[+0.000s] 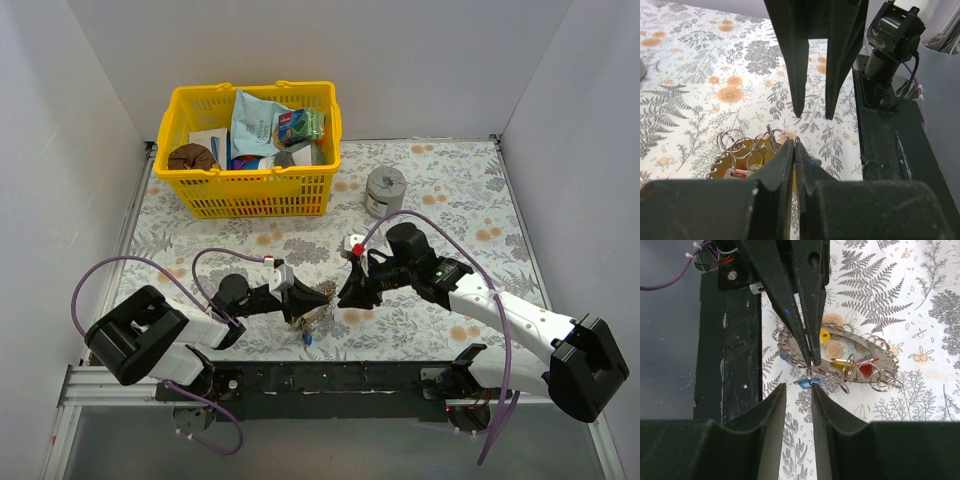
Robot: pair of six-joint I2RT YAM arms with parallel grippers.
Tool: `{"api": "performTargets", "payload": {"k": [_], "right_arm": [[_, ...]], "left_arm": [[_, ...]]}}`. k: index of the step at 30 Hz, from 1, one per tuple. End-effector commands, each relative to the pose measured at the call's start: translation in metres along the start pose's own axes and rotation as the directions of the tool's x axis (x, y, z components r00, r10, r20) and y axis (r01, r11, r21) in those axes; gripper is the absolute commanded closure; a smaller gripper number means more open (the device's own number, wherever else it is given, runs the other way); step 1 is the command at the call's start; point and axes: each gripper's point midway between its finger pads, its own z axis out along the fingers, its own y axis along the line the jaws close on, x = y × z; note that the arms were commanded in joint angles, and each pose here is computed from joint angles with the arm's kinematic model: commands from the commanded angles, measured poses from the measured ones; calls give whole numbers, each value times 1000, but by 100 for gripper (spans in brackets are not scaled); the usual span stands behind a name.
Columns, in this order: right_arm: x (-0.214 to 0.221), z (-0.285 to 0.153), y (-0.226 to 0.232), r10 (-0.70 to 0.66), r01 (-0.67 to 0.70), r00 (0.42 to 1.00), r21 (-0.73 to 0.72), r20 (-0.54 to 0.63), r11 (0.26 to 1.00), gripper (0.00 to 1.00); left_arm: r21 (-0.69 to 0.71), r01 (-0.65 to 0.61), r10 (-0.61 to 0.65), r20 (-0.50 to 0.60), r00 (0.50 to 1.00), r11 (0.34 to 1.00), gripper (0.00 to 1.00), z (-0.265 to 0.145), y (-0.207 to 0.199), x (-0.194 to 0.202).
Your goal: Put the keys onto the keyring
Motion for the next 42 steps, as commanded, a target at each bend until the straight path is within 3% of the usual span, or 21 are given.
{"api": "performTargets", "payload": {"k": [1, 11, 27, 40, 42], "right_arm": [[-9, 5, 5, -15, 18, 999, -60, 41, 998, 66], [-4, 10, 4, -5, 8, 999, -76, 39, 997, 60], [-7, 11, -1, -1, 3, 999, -56, 37, 998, 65], [-8, 20, -4, 14, -10, 999, -84, 50, 996, 75], [-9, 20, -3, 12, -7, 998, -94, 54, 996, 82]], "left_arm": [[-27, -145, 148, 238, 960, 989, 100, -2, -1, -62], [-20, -183, 181, 296, 938, 983, 100, -7, -8, -81], [-5, -232, 221, 329, 918, 973, 100, -5, -12, -101], [5, -228, 212, 348, 913, 974, 100, -6, -15, -105], [5, -228, 212, 349, 913, 974, 100, -6, -15, -105]]}}
